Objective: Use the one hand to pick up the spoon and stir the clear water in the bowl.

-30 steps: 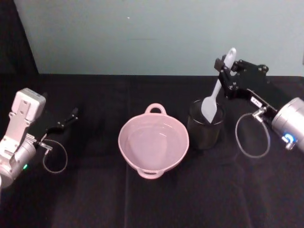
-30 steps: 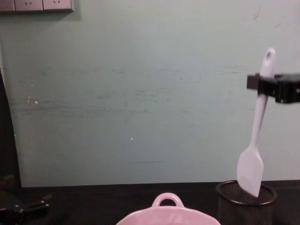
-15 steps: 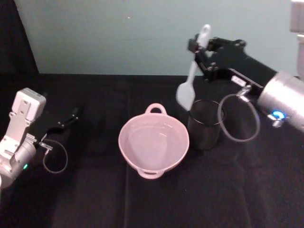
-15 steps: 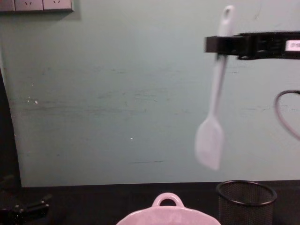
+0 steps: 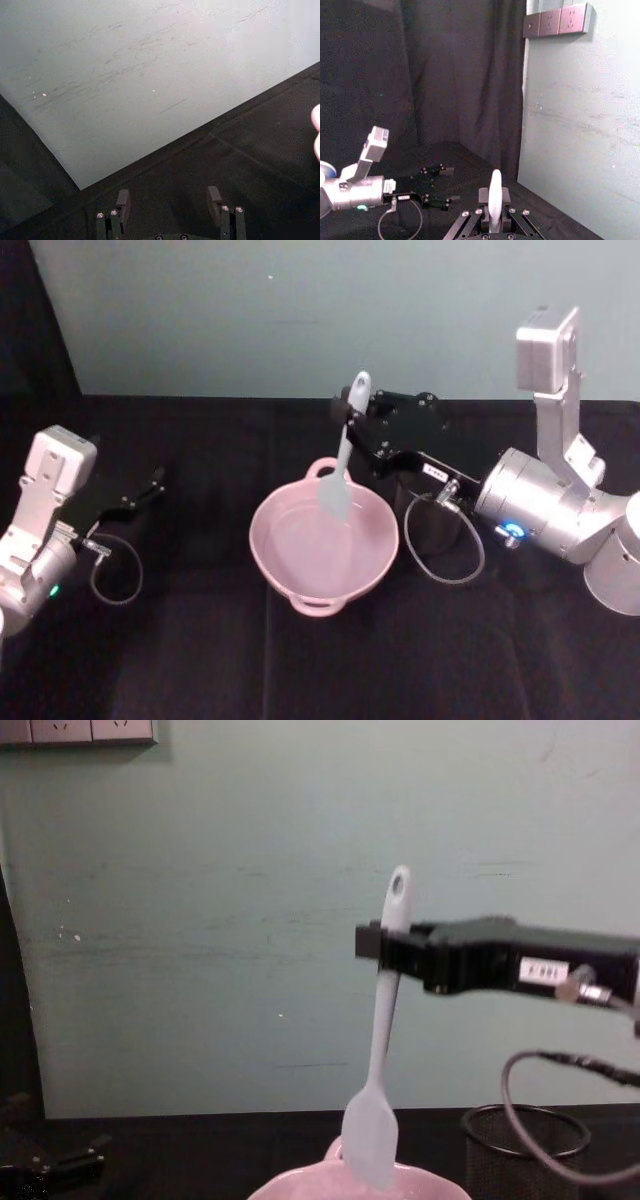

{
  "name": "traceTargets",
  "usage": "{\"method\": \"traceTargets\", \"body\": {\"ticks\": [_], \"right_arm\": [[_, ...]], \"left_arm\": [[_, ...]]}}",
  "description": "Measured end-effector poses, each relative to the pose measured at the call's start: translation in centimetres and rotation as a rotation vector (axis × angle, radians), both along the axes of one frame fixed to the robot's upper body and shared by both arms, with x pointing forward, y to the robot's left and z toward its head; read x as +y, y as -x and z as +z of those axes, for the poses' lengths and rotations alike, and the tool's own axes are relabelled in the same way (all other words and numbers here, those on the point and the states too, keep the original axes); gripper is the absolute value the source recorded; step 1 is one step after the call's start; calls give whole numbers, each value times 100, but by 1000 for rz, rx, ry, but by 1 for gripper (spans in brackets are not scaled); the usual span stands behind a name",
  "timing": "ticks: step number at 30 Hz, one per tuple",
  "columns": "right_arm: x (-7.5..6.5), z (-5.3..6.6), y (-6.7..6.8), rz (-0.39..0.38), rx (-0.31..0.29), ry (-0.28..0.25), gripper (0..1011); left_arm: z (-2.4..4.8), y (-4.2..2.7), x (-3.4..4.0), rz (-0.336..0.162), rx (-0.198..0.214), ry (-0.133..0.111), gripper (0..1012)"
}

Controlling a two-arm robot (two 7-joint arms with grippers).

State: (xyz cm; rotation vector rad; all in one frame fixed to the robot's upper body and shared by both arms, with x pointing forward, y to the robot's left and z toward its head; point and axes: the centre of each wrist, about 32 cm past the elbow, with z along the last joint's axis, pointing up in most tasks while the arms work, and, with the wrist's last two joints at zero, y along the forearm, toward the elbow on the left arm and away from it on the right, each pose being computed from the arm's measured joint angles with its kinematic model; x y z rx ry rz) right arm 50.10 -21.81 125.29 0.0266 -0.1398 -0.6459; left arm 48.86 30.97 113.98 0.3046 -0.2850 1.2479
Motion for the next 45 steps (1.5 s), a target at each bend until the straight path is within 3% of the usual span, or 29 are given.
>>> {"method": "traceTargets", "body": {"ticks": [7,19,27,37,45], "right_arm": [[36,-228,-184,28,28,-5,127],[179,-368,-283,108,91,23,127],[293,-447,-368,119,101,25,127],[339,-514,-472,8,41,43,127],[198,-456,-493,-57,32,74,127]], "left_arm": [[0,0,0,0,0,0,1011],[0,0,0,0,0,0,1011],[0,0,0,0,0,0,1011],[0,0,0,0,0,0,1011],[0,0,0,0,0,0,1011]]}}
